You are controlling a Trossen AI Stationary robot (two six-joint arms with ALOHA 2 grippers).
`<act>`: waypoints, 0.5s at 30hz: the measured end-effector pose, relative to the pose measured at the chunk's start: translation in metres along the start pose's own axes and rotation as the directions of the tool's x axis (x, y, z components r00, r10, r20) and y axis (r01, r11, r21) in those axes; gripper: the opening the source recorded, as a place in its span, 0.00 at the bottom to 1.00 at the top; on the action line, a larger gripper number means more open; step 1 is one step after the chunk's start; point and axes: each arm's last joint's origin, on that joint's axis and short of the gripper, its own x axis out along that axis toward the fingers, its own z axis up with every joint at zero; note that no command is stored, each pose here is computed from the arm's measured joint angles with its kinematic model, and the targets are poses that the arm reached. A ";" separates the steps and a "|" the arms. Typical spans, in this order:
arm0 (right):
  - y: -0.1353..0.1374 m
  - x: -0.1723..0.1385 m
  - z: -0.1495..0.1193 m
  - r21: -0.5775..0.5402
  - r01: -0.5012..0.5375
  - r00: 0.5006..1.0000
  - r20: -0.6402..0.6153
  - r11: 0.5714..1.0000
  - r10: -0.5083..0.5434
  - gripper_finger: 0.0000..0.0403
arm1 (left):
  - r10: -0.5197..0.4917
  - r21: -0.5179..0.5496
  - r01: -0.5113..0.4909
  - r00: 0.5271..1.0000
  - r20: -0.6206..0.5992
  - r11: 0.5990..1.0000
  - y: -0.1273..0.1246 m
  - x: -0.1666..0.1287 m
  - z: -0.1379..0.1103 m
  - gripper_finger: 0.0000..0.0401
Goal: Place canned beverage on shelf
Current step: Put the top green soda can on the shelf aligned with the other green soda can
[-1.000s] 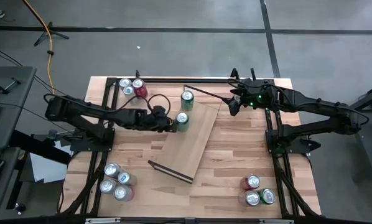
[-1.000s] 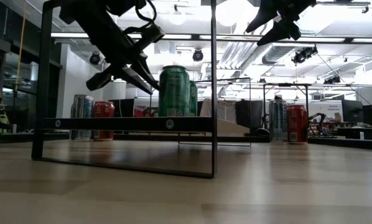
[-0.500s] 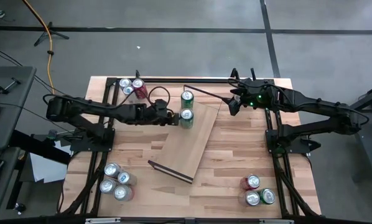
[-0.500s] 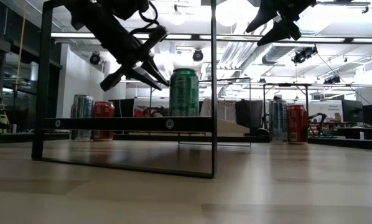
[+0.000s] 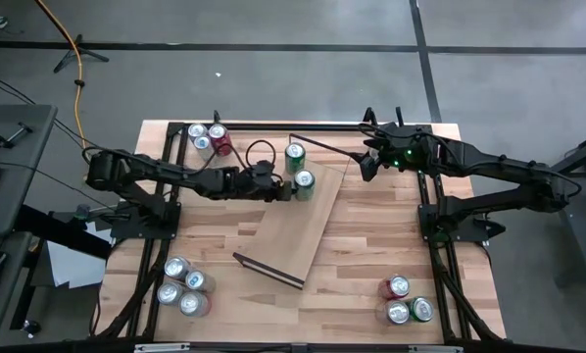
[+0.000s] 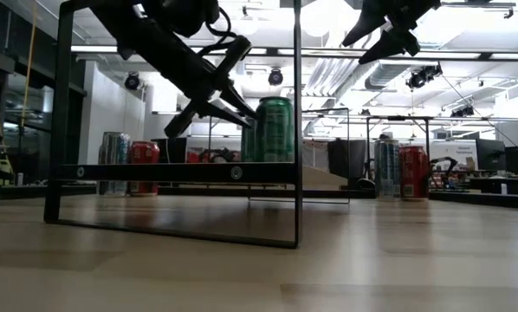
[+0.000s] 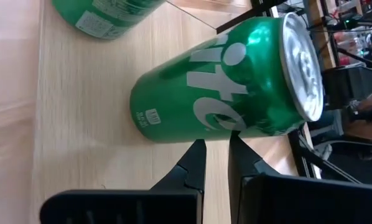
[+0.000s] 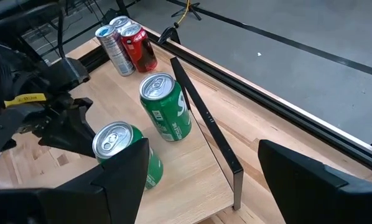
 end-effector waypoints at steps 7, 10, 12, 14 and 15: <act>0.000 0.000 0.000 -0.002 0.001 1.000 0.001 1.000 -0.001 0.71 | -0.016 -0.011 0.016 1.000 0.013 1.000 0.001 0.006 0.002 0.00; 0.000 0.000 0.000 0.009 0.001 1.000 0.001 1.000 -0.001 0.71 | -0.024 -0.019 0.024 0.999 0.029 1.000 0.001 0.007 0.006 0.00; 0.000 0.000 0.000 0.016 0.002 1.000 0.001 1.000 -0.002 0.71 | -0.013 -0.017 0.014 0.999 0.040 1.000 0.003 0.008 0.010 0.00; 0.000 0.000 0.000 0.016 0.003 1.000 0.002 1.000 -0.003 0.71 | -0.010 -0.024 0.011 0.999 0.050 1.000 0.005 0.008 0.014 0.00; 0.000 0.000 0.000 0.017 0.003 1.000 0.002 1.000 -0.003 0.71 | -0.008 -0.026 0.009 0.999 0.054 1.000 0.006 0.008 0.015 0.00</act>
